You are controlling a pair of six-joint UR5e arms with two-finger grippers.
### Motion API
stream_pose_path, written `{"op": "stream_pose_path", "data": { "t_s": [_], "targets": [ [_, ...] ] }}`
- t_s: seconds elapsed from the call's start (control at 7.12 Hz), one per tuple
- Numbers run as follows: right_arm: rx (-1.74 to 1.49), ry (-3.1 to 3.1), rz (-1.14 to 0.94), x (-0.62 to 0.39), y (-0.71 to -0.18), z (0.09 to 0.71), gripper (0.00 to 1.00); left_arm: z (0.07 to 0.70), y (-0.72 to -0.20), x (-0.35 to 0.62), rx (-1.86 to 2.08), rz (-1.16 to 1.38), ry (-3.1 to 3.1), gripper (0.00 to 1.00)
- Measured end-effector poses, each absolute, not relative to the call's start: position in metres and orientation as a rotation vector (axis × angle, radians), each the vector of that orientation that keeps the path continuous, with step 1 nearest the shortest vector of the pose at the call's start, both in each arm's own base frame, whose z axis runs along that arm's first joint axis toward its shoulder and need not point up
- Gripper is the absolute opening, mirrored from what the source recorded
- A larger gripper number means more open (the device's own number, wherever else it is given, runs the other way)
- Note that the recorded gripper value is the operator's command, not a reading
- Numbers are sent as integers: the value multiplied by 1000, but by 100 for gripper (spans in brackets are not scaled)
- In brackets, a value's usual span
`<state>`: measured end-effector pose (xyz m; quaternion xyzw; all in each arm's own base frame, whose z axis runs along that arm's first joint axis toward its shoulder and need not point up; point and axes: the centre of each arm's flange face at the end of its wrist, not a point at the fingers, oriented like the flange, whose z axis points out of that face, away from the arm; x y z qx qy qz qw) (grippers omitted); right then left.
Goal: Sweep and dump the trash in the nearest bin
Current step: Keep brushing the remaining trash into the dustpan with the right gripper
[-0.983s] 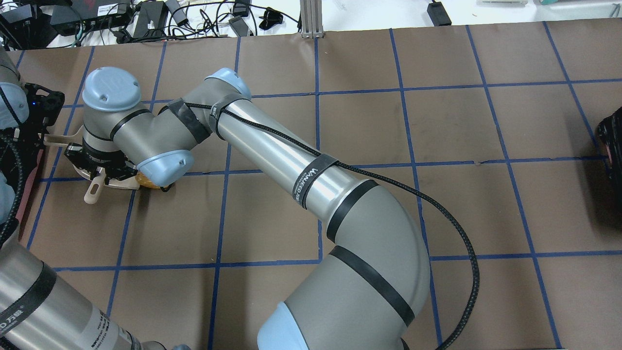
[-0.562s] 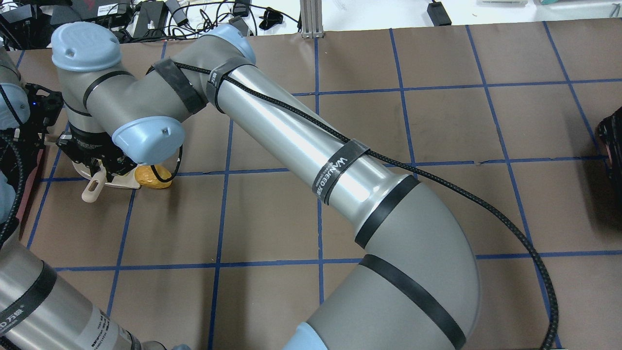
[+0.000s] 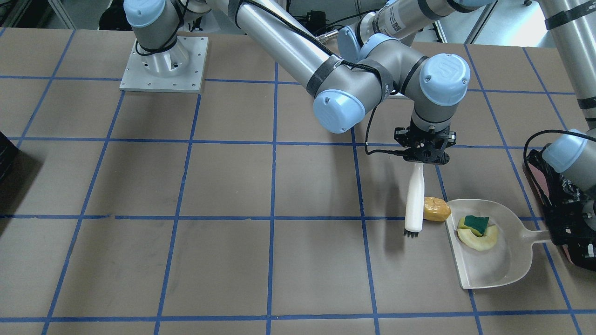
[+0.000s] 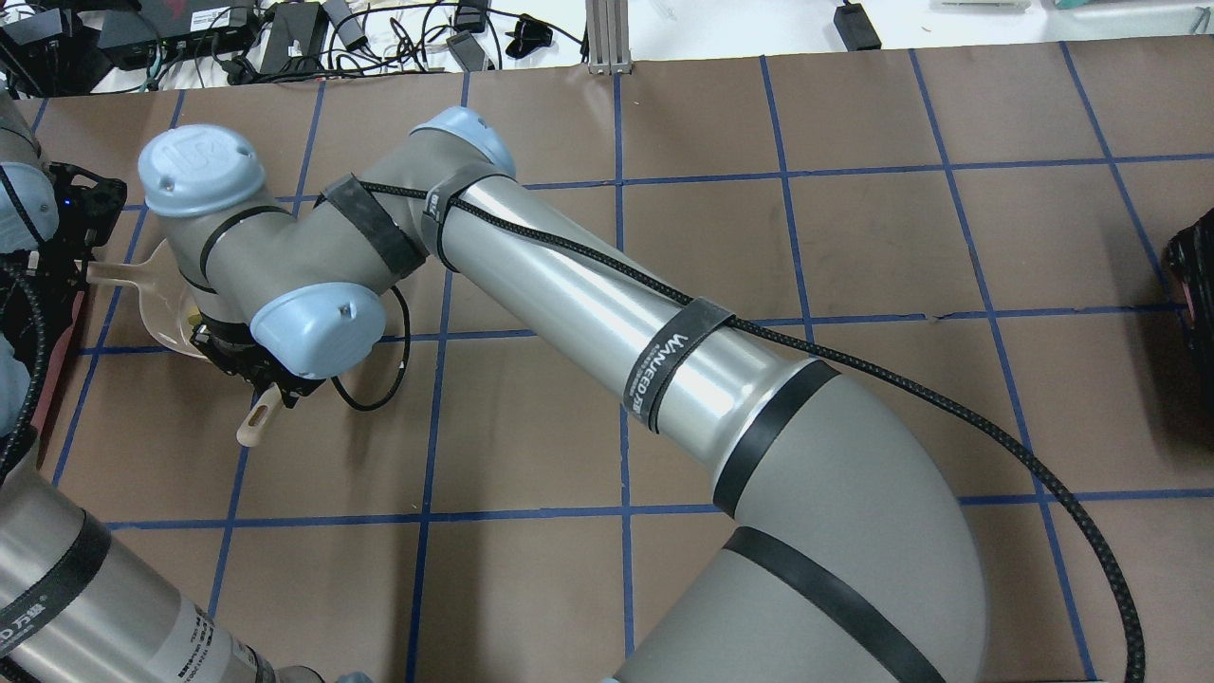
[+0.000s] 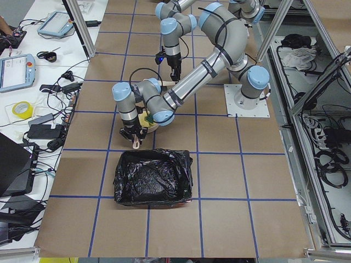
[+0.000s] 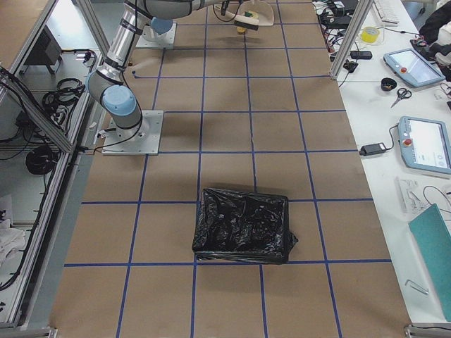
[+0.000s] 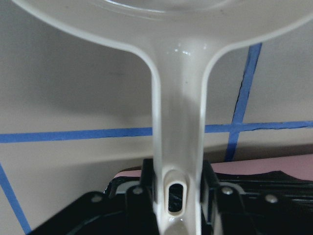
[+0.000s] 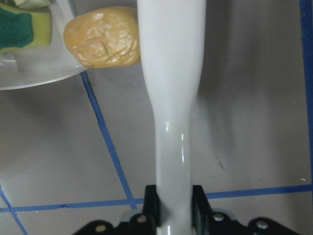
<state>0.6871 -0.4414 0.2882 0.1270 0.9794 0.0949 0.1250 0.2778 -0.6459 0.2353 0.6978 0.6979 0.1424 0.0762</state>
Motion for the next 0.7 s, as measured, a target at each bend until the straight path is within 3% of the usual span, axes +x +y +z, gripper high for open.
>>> {"op": "stream_pose_path", "data": {
  "t_s": [0.7],
  "targets": [
    [731,2789,238,695,-423,242,0,235,-646,279,2091,429,2093,0]
  ]
}}
